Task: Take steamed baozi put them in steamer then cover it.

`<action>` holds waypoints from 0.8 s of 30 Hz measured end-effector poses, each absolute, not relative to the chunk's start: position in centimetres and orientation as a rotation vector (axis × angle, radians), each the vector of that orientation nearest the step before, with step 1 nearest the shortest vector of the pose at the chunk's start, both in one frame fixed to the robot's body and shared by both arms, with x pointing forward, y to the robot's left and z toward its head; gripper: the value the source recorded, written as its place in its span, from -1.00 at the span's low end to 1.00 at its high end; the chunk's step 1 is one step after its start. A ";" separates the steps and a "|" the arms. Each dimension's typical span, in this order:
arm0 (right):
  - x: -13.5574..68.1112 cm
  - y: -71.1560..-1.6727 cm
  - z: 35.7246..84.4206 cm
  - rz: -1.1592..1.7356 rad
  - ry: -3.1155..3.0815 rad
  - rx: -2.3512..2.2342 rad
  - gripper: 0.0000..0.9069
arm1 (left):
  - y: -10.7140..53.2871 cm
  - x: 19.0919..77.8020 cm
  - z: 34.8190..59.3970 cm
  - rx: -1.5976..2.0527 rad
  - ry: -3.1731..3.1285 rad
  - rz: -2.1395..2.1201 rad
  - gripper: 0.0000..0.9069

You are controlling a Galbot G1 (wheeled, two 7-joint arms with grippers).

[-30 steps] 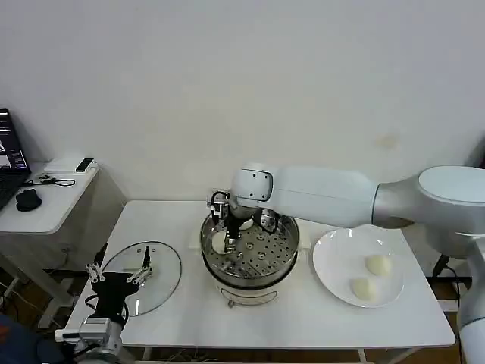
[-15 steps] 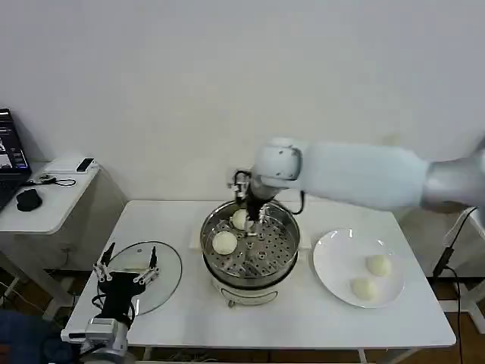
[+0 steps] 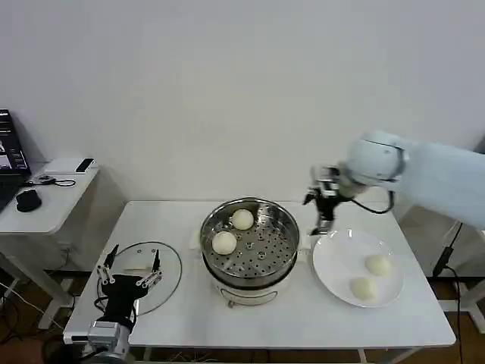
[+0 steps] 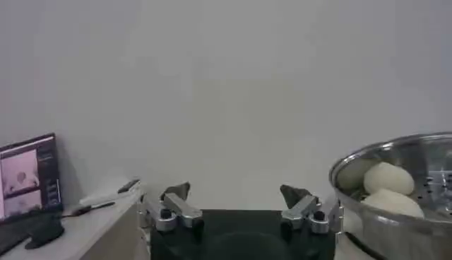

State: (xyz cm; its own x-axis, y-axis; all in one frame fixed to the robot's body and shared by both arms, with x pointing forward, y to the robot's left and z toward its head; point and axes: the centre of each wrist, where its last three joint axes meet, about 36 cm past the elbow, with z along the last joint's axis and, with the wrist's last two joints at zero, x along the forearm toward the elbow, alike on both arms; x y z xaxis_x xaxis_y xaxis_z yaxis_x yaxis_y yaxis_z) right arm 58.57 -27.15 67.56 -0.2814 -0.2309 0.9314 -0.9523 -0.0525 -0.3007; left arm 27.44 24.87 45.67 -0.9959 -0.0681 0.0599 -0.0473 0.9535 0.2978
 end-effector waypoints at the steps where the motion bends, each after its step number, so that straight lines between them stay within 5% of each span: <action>1: 58.3 -28.2 67.3 1.384 -1.556 1.284 1.00 | 24.9 27.4 45.6 0.089 -3.035 -0.461 1.00; 24: 51.9 -42.3 54.6 1.377 -1.381 1.255 1.00 | 24.9 27.1 44.3 0.103 -2.995 -0.490 1.00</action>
